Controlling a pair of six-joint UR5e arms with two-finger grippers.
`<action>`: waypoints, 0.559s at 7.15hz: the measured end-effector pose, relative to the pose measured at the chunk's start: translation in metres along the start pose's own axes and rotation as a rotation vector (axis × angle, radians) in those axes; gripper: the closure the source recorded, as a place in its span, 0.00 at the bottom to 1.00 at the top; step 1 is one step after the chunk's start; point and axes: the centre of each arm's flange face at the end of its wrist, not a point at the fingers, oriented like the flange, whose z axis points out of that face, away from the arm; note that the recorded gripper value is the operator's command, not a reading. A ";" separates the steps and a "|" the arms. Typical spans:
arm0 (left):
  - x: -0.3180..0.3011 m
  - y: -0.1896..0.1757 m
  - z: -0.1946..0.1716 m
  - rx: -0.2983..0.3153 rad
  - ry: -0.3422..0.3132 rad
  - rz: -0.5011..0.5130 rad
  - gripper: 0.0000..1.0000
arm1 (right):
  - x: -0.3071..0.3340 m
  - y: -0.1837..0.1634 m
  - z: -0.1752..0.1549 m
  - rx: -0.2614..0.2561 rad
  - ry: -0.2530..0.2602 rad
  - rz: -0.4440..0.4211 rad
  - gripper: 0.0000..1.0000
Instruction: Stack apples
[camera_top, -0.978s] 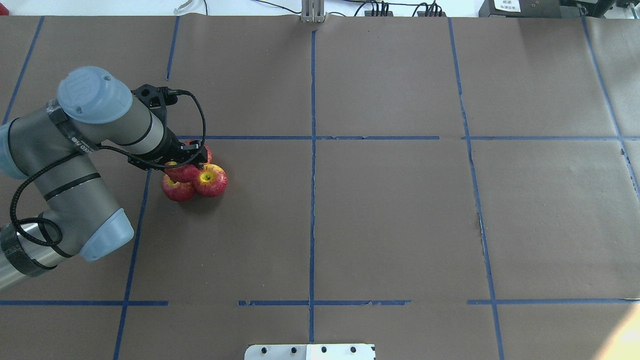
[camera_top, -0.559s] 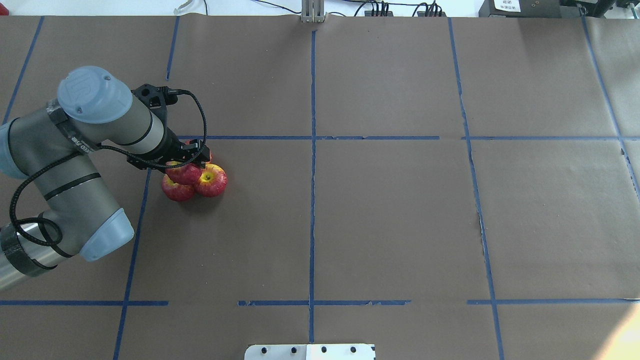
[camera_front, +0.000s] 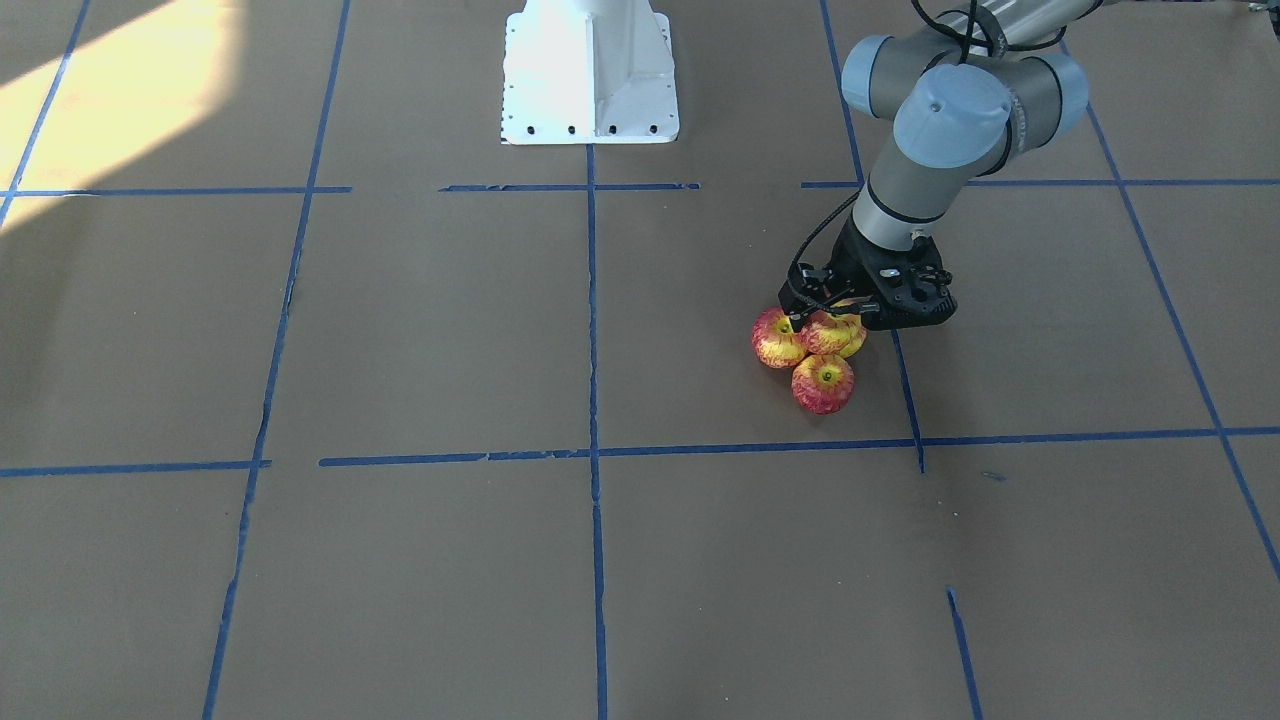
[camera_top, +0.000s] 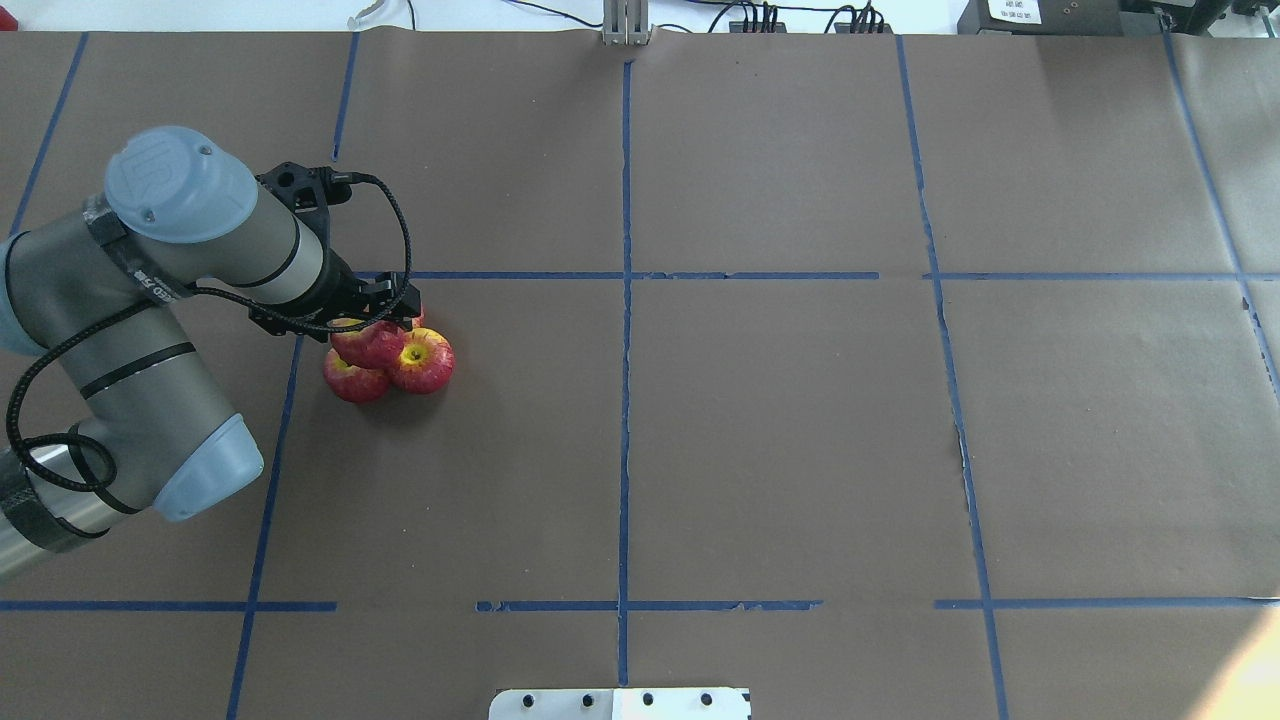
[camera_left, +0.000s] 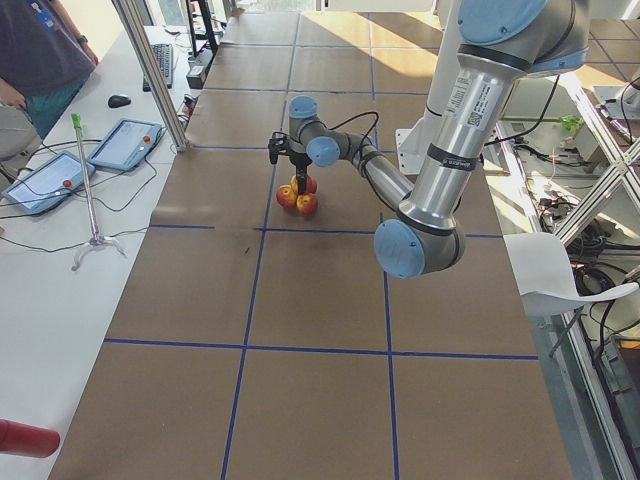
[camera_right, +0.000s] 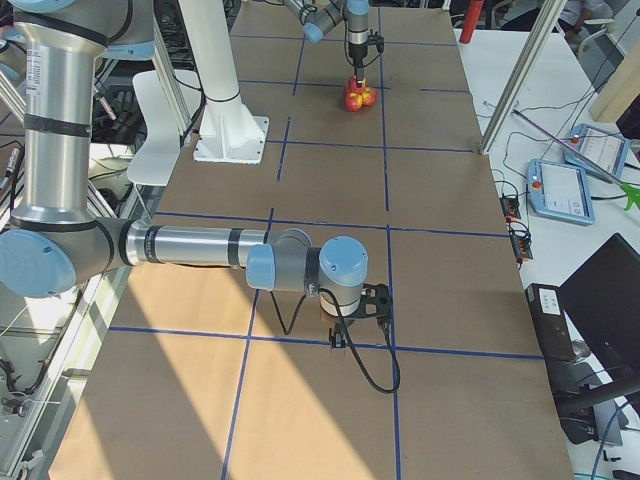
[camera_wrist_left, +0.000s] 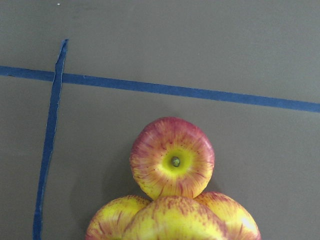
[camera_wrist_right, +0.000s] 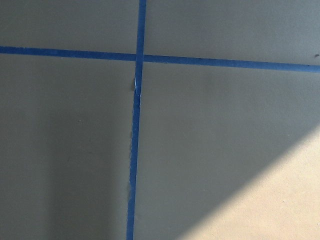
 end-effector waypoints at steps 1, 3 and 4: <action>-0.003 -0.007 -0.010 0.015 0.004 -0.010 0.00 | 0.000 0.000 0.000 0.000 0.000 0.000 0.00; -0.013 -0.024 -0.043 0.056 0.005 -0.026 0.00 | 0.000 0.000 0.000 0.000 0.000 0.000 0.00; -0.021 -0.035 -0.061 0.080 0.004 -0.010 0.00 | 0.000 0.000 0.000 0.000 0.000 0.000 0.00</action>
